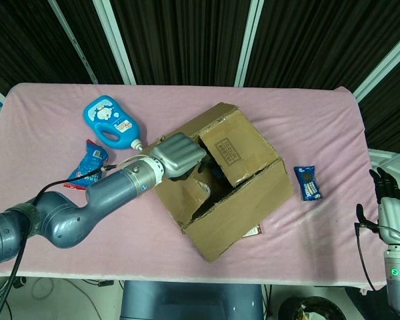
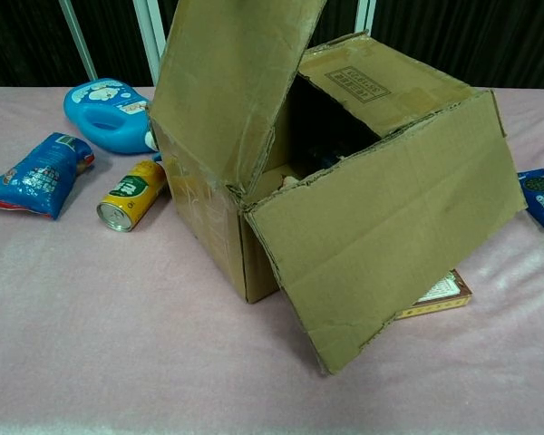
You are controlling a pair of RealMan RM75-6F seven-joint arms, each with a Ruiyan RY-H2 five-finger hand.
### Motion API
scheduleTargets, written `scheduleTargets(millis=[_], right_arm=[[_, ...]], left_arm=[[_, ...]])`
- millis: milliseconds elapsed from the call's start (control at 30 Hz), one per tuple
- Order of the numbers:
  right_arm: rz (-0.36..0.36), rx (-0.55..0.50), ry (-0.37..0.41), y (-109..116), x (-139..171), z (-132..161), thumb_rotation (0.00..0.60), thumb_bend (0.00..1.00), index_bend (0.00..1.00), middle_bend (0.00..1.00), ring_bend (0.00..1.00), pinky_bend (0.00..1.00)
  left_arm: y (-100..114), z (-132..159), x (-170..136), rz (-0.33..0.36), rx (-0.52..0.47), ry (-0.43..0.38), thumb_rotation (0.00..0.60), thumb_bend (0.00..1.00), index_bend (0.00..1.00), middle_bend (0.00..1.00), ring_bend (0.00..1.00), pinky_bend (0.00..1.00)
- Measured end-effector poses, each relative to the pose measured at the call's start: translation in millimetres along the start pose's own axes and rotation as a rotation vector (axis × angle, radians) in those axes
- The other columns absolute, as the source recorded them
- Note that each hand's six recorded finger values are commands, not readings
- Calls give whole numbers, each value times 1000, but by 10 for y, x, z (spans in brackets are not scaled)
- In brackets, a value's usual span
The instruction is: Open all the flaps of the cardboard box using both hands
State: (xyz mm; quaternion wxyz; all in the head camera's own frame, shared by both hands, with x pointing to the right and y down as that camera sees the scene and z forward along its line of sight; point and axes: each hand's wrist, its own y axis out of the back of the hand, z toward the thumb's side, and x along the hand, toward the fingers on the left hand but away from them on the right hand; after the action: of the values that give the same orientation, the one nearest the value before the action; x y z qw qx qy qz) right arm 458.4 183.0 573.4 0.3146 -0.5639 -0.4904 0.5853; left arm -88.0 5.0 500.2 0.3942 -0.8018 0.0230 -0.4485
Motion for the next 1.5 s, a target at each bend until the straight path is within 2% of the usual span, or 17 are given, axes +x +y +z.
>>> scheduleTargets(millis=[733,833,1033,1200,1267,1367,1433,1500], right_arm=[[13,-13,4,-34,18,31,600,507,50,14,0,207],[13,-14,4,-35,19,33,600,507,50,14,0,207],[18,-20,-1,-47,25,33,600,507,50,14,0,207],[23,-20,-1,-56,30,36,600,507,50,14,0,207],[26,-20,-3,-63,32,36,600,507,50,14,0,207],[29,-19,-4,-68,34,35,600,507,50,14,0,207],[31,-19,-5,-70,35,36,600,508,50,14,0,207],[33,-20,-7,-71,37,32,600,508,50,14,0,207]], left_arm=[[-53,-42,-687,-131,-89,12,600,959,434,618,460,513],[-95,-76,-786,-152,-102,21,600,956,434,618,460,513],[-322,-195,-977,-226,-127,51,600,953,433,618,460,513],[-425,-249,-1062,-250,-137,64,600,936,429,615,458,513],[-464,-275,-1090,-255,-147,70,600,890,421,605,451,511],[-552,-343,-1139,-259,-170,86,600,711,380,555,408,480],[-598,-396,-1159,-247,-191,98,600,589,328,485,347,422],[-635,-460,-1172,-214,-215,112,600,464,246,353,237,319]])
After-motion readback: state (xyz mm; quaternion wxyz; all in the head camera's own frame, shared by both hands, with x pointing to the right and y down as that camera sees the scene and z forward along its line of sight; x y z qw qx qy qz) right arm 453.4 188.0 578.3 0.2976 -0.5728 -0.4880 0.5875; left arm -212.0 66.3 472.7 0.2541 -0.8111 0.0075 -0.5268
